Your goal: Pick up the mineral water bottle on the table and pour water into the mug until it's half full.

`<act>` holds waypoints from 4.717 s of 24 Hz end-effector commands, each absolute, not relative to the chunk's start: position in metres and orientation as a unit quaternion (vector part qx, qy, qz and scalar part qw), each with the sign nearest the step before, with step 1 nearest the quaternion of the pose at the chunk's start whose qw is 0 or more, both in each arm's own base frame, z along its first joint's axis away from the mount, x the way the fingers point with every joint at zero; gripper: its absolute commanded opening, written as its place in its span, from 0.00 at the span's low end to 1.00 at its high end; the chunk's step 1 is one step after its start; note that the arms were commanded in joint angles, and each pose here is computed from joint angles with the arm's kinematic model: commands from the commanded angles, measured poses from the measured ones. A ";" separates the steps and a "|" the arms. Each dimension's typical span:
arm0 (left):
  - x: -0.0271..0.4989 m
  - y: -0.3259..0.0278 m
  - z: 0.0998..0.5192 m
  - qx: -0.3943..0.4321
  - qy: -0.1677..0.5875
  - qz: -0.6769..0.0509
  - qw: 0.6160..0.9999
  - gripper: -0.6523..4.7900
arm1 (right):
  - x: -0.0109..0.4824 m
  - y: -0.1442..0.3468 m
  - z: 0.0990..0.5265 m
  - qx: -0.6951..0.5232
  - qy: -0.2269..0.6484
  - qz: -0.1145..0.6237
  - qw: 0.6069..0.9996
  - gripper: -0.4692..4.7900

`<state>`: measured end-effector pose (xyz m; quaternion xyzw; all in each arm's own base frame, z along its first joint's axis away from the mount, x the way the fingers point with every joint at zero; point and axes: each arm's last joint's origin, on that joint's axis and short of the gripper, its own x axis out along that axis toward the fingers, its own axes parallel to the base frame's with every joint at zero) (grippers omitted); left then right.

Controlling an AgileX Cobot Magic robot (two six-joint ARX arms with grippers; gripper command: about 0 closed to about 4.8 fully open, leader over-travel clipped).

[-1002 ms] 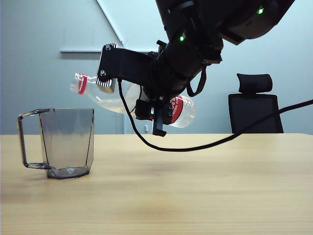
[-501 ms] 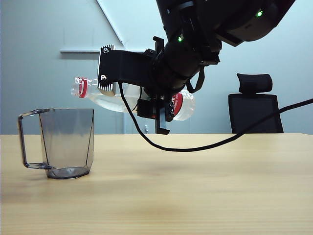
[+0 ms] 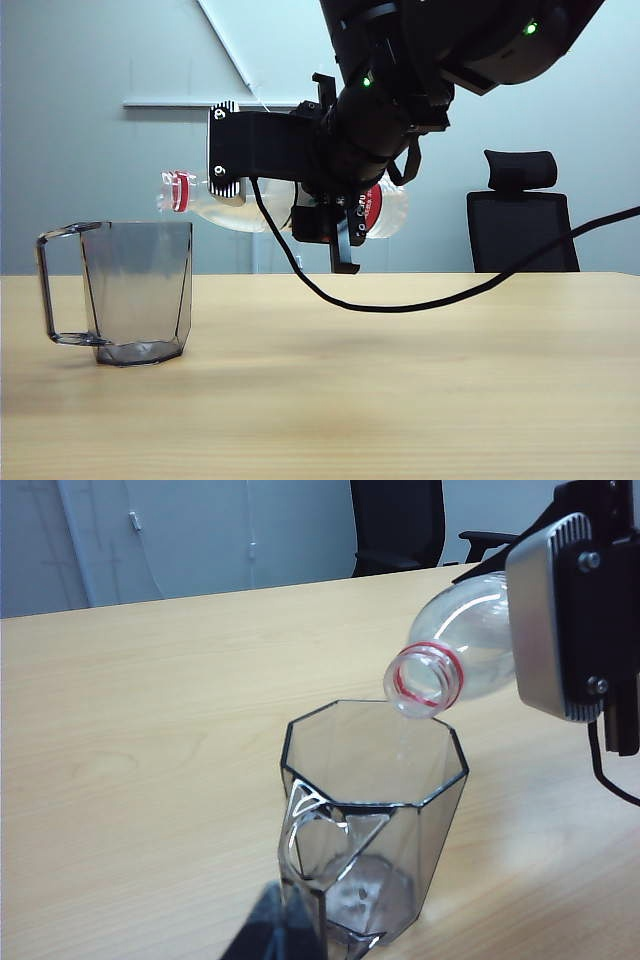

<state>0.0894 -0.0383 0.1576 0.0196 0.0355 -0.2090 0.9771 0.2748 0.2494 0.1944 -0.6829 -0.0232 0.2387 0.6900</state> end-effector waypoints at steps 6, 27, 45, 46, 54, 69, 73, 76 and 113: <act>0.089 -0.038 0.159 0.017 0.032 -0.209 0.977 0.12 | 0.275 0.251 0.208 -0.692 -0.053 0.211 0.688 0.59; 0.089 -0.038 0.159 0.017 0.032 -0.209 0.977 0.12 | 0.276 0.251 0.212 -0.713 -0.065 0.185 0.673 0.59; 0.089 -0.038 0.159 0.017 0.032 -0.209 0.977 0.12 | 0.277 0.251 0.213 -0.716 -0.062 0.176 0.673 0.59; 0.089 -0.038 0.159 0.017 0.032 -0.209 0.977 0.12 | 0.277 0.251 0.213 -0.716 -0.062 0.176 0.673 0.59; 0.089 -0.038 0.159 0.017 0.032 -0.209 0.977 0.12 | 0.277 0.251 0.213 -0.716 -0.062 0.176 0.673 0.59; 0.089 -0.038 0.159 0.017 0.032 -0.209 0.977 0.12 | 0.269 0.258 0.210 -0.686 -0.055 0.194 0.699 0.59; 0.089 -0.038 0.159 0.017 0.032 -0.209 0.977 0.12 | 0.269 0.258 0.210 -0.669 -0.043 0.186 0.719 0.59; 0.089 -0.038 0.159 0.017 0.032 -0.209 0.977 0.12 | 0.269 0.257 0.211 -0.651 -0.032 0.176 0.738 0.59; 0.094 -0.024 0.159 0.015 0.033 -0.132 0.991 0.12 | 0.205 0.178 0.191 0.066 0.064 0.164 0.982 0.58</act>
